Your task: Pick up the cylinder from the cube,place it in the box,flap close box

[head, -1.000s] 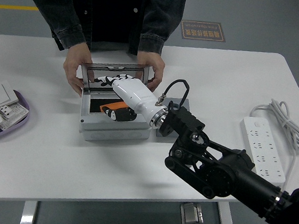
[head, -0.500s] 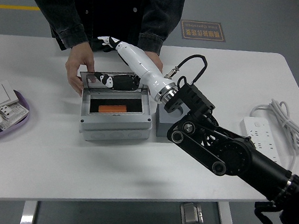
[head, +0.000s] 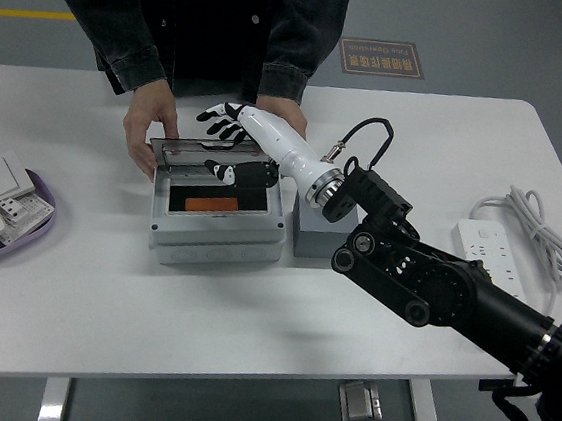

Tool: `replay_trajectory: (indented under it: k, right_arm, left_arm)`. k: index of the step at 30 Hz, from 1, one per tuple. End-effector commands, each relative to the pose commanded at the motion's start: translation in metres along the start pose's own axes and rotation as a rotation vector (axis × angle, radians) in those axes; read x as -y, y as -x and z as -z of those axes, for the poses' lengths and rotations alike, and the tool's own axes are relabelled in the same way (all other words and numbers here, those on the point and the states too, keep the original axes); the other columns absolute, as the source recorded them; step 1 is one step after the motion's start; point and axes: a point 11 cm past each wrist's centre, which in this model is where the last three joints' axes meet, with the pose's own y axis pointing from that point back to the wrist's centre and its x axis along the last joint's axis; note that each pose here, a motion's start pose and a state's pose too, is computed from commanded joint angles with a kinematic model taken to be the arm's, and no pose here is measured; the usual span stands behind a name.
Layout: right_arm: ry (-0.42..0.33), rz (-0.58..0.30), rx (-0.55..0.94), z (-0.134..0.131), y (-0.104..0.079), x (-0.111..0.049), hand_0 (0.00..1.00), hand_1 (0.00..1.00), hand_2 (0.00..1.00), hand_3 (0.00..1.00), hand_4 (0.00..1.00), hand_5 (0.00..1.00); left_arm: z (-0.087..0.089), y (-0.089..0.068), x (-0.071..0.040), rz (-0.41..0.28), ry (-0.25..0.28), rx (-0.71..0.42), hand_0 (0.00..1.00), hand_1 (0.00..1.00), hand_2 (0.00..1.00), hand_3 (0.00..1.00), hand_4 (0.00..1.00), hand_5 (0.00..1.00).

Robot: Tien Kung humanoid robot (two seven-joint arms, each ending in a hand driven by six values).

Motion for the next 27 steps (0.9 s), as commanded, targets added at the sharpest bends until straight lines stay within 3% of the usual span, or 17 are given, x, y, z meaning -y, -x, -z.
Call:
replay_trajectory:
  k: [9,16,21,27]
  right_arm:
    - [-0.013,0.08,-0.056,0.009,0.021,-0.021,0.572,0.605,0.641,0.734,0.69,0.133]
    - [0.032,0.116,0.057,-0.006,0.038,-0.03,0.554,0.602,0.637,0.733,0.678,0.141]
    - [0.035,0.03,0.101,-0.013,0.015,-0.035,0.561,0.604,0.639,0.735,0.666,0.178]
    - [0.014,-0.116,0.084,-0.012,-0.022,-0.052,0.566,0.605,0.639,0.736,0.653,0.192]
  left_arm:
    - [0.002,0.002,0.001,0.002,0.003,-0.004,0.597,0.582,0.556,0.604,0.666,0.259]
    - [0.001,0.002,0.0,0.003,0.008,-0.012,0.597,0.58,0.556,0.604,0.666,0.26]
    - [0.004,0.001,0.001,0.0,0.002,-0.024,0.597,0.58,0.556,0.604,0.667,0.26]
    - [0.01,-0.003,0.002,-0.008,-0.007,-0.033,0.597,0.58,0.556,0.604,0.667,0.26]
